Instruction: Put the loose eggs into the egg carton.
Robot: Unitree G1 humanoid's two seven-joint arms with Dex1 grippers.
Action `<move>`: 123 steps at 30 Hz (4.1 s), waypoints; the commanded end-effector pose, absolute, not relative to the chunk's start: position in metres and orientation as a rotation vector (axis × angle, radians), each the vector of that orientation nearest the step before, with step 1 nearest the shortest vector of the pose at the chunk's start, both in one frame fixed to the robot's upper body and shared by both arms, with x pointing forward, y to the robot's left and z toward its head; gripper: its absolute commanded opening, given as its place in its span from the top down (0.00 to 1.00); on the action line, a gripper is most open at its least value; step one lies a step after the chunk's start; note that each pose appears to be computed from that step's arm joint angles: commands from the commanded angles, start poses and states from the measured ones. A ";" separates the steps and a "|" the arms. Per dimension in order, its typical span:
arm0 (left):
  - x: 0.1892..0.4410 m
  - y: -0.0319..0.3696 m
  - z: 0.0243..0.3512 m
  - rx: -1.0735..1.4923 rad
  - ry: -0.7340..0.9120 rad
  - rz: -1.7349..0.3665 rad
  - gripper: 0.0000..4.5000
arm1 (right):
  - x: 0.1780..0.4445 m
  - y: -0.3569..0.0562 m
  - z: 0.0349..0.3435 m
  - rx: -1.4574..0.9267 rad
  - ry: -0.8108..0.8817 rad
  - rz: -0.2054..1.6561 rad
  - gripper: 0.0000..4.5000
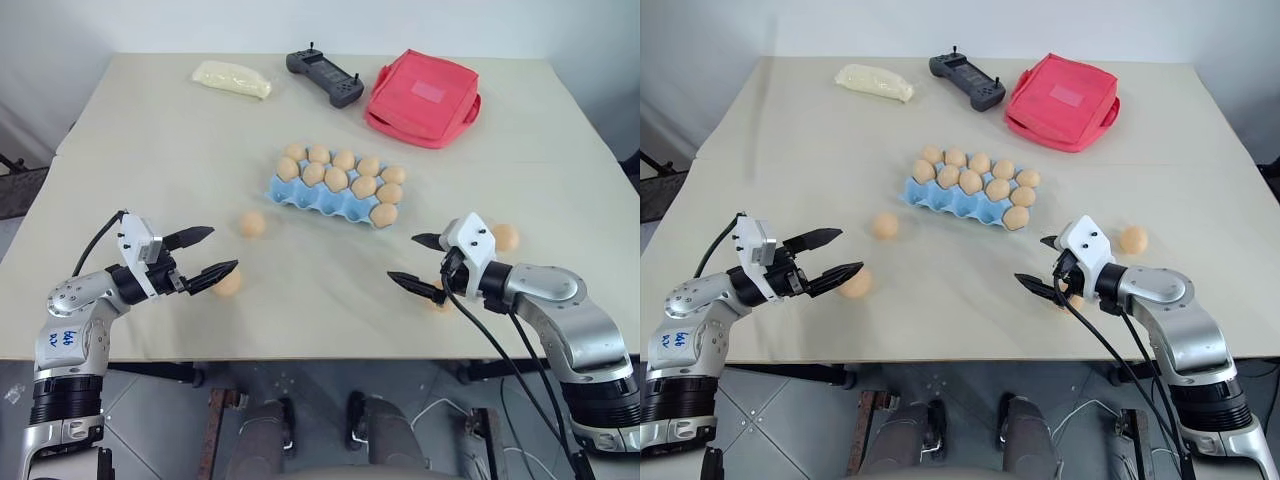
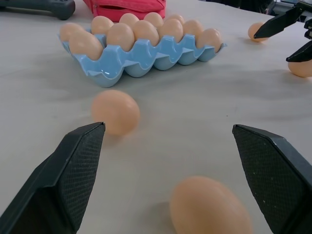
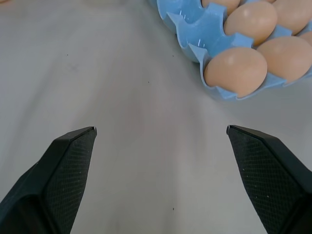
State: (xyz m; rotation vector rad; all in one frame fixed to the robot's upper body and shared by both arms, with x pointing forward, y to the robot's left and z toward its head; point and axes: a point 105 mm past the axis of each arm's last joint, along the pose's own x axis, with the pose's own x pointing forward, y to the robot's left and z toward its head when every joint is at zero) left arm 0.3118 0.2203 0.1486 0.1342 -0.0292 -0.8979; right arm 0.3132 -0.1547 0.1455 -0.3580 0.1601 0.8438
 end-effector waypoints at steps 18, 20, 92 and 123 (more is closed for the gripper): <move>0.329 0.200 0.175 0.170 -0.100 -0.988 0.01 | 0.297 -0.191 0.173 -0.360 0.109 0.709 0.00; 0.329 0.198 0.175 0.156 -0.091 -1.008 0.01 | 0.285 -0.205 0.171 -0.358 0.149 0.686 0.00; 0.293 0.206 0.172 0.132 -0.126 -0.923 0.00 | 0.417 -0.076 0.192 -0.251 -0.032 0.754 0.52; 0.292 0.193 0.164 0.148 -0.064 -1.026 0.00 | 0.332 -0.176 0.192 -0.354 0.093 0.761 0.01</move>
